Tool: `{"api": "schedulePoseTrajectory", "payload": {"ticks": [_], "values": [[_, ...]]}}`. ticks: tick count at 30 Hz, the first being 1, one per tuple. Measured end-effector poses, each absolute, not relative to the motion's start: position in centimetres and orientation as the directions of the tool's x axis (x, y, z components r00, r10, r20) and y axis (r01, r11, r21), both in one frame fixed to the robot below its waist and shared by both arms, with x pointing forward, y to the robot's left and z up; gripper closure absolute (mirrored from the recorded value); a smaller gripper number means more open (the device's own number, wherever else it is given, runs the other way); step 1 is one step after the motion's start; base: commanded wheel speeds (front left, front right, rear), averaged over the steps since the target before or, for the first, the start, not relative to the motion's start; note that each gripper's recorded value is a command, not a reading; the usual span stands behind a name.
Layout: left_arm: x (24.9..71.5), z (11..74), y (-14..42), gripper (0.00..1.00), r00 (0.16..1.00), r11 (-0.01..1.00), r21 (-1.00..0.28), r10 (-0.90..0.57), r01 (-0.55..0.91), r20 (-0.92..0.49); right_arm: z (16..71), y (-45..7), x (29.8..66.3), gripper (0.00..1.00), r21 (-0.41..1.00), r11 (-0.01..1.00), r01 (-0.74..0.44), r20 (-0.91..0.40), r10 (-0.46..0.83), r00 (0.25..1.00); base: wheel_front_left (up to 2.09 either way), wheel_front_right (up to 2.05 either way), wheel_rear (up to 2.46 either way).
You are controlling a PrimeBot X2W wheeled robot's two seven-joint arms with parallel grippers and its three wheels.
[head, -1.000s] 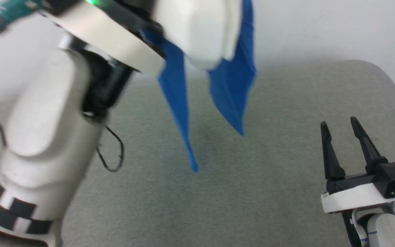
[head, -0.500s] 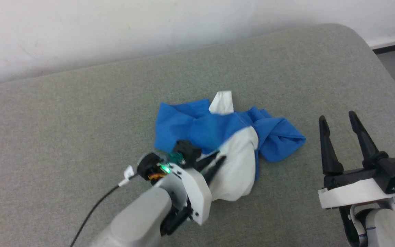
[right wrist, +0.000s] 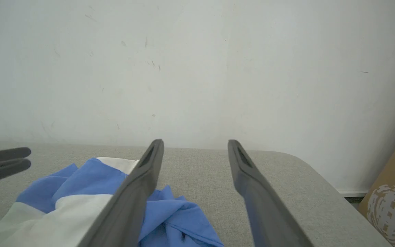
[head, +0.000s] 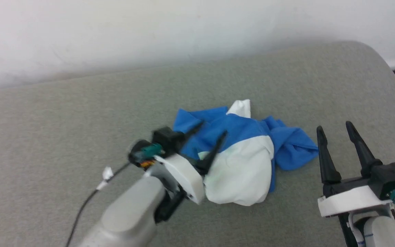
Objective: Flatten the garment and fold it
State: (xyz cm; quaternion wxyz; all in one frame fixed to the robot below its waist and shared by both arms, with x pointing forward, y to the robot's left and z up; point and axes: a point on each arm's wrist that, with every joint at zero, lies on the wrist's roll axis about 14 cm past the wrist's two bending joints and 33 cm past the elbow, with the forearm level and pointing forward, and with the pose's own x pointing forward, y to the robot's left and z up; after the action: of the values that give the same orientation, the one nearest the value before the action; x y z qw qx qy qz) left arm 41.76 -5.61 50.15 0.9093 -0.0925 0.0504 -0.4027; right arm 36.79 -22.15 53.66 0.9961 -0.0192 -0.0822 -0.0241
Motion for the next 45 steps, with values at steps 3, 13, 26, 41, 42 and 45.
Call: {"api": "schedulePoseTrajectory", "payload": {"ticks": [3,13,26,41,42,45], "values": [[43.5,53.8,-2.0,0.0,0.755,0.739,-0.161,-0.651,0.654,0.077,54.1,-21.3,36.6,0.0,-0.038,0.999,0.027,0.178,-0.02,0.984,0.0,0.0,0.0],[41.5,59.3,11.6,0.0,0.923,0.945,-0.09,-0.284,0.316,0.26,55.9,-18.0,36.1,0.0,-0.039,0.997,-0.071,0.238,0.078,0.968,0.0,0.0,0.0],[34.5,53.0,15.8,0.0,0.989,0.991,-0.106,-0.068,0.082,0.131,55.3,-15.0,34.8,0.0,-0.001,0.987,-0.163,0.226,0.159,0.961,0.0,0.0,0.0],[36.3,49.8,11.2,0.0,0.953,0.951,-0.067,-0.303,0.302,-0.001,53.9,-15.5,35.3,0.0,0.039,0.988,-0.147,0.185,0.137,0.973,0.0,0.0,0.0],[36.9,49.8,10.1,0.0,0.935,0.934,-0.058,-0.354,0.352,-0.025,53.9,-15.8,35.5,0.0,0.04,0.99,-0.139,0.183,0.129,0.975,0.0,0.0,0.0],[39.4,50.0,7.7,0.0,0.892,0.897,-0.09,-0.441,0.433,-0.095,53.6,-16.6,36.1,0.0,0.044,0.993,-0.114,0.175,0.105,0.979,0.0,0.0,0.0]]}}
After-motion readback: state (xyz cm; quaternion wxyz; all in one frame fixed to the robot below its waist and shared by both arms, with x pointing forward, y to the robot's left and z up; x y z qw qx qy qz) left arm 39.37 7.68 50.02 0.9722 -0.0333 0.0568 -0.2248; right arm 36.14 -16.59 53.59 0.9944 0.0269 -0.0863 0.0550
